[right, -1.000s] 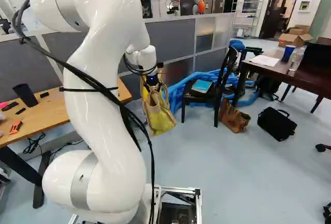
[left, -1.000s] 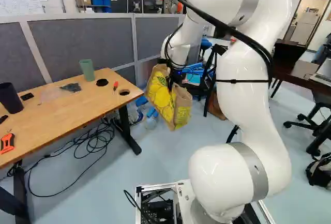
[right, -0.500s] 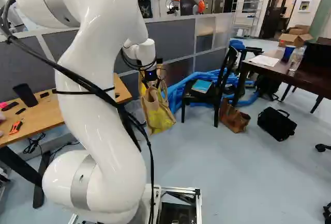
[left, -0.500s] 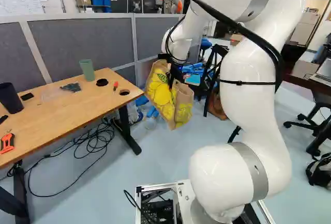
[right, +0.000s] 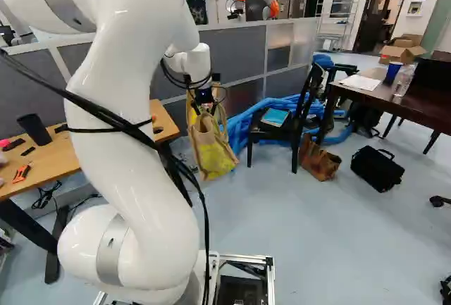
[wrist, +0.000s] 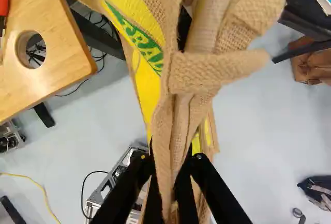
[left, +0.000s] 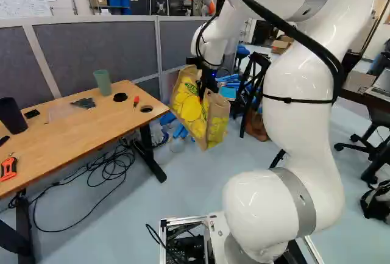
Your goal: Pick up the bag on the ground and place it on the table
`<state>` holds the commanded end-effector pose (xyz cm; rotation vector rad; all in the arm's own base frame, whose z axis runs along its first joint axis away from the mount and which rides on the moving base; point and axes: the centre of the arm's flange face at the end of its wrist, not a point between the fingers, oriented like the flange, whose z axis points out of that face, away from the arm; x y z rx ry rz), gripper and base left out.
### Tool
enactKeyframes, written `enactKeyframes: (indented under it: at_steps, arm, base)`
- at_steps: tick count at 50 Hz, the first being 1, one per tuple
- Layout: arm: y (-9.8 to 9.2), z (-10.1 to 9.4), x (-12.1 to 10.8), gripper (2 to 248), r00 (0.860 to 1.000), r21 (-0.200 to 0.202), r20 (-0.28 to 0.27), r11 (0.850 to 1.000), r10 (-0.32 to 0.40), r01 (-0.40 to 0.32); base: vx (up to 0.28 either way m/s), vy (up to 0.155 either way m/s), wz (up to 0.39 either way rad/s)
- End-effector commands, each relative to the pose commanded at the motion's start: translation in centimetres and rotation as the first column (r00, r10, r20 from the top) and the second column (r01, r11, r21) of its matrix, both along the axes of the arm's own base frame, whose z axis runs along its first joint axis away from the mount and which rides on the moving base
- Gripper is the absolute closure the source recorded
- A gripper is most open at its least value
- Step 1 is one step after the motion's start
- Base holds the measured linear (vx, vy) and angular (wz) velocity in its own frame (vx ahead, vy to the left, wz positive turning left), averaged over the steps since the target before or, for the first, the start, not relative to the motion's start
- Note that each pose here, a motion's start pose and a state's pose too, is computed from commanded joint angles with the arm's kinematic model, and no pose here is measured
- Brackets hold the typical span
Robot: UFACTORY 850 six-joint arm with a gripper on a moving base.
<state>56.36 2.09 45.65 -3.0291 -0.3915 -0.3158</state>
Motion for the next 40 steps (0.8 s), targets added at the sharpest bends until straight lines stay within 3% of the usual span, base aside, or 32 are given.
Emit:
enactKeyframes:
  at_steps: [40]
  arm:
    - [-0.3, 5.7, -1.2, 227, 1.000, 0.013, -0.013, 1.000, 0.008, -0.007]
  base:
    - [0.000, 0.000, 0.000]
